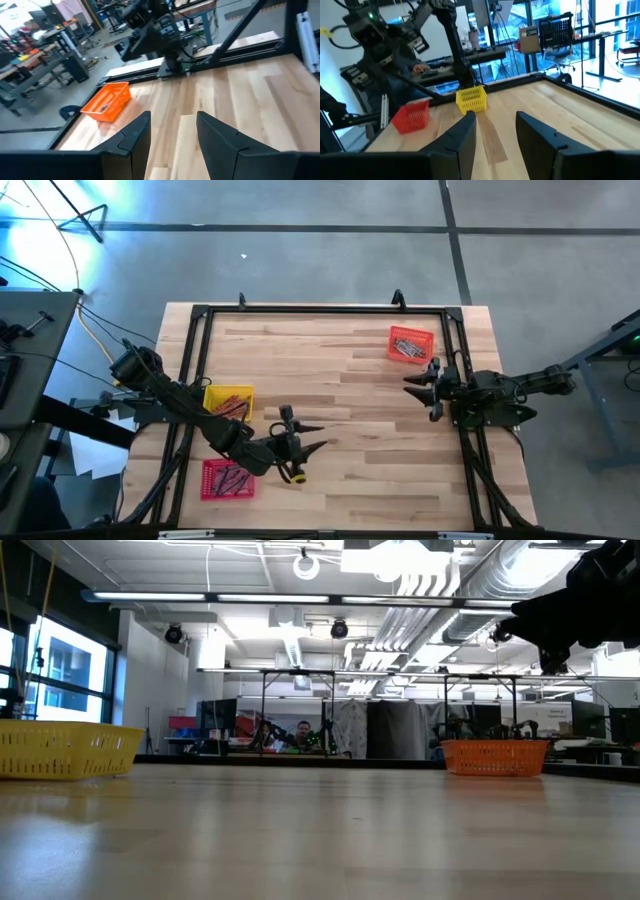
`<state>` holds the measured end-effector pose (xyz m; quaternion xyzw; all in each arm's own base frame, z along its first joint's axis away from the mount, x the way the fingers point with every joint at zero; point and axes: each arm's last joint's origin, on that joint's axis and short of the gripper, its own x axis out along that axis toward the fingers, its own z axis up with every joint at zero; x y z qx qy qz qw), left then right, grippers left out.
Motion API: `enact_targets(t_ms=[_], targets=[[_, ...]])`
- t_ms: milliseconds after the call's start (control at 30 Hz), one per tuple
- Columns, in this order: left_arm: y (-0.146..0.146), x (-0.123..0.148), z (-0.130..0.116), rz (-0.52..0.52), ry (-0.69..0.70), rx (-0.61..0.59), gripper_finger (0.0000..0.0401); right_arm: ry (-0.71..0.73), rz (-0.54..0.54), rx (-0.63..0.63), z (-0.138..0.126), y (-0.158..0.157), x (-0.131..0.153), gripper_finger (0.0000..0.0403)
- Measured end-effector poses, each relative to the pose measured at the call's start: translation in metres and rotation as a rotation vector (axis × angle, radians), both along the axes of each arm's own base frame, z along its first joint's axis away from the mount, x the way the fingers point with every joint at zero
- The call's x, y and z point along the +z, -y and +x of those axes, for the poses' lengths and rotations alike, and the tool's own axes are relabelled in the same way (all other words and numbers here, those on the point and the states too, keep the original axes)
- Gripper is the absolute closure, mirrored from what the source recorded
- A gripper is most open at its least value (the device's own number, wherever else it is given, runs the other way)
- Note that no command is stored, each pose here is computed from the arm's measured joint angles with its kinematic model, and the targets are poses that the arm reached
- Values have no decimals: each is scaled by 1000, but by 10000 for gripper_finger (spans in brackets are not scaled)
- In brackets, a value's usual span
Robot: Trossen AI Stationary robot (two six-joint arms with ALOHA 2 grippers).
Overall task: Sort crayons
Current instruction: Return to Home Position
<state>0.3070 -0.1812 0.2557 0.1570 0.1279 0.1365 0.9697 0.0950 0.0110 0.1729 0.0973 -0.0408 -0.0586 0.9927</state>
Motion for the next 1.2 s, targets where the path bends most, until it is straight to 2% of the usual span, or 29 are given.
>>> enact_targets(t_ms=[167, 500, 633, 733, 833, 900, 967, 1067, 1200], targets=[[2, -1, 0, -27, -9, -52, 256, 1, 0, 0, 0, 0, 0, 269], [9, -4, 0, -87, -83, -301, 256, -15, -4, 4, 1, 0, -1, 269], [10, -11, -2, -123, -166, -368, 256, -15, -4, 4, 1, 0, -1, 269], [9, -17, -5, -205, -220, -359, 256, -15, -4, 5, 1, 0, -1, 269], [7, -22, -8, -300, -249, -272, 256, -15, -3, 5, 1, 0, -1, 269], [1, -20, -24, -358, -242, -203, 256, -15, -4, 5, 1, 0, -1, 269], [-7, -9, -38, -438, -181, -206, 256, -13, -3, 5, 1, 0, -1, 269], [-27, -10, -68, -462, -176, -230, 256, -17, -4, 11, 1, -1, -1, 269], [-53, -16, -105, -488, -97, -279, 256, -30, -8, 12, 2, -1, -2, 269]])
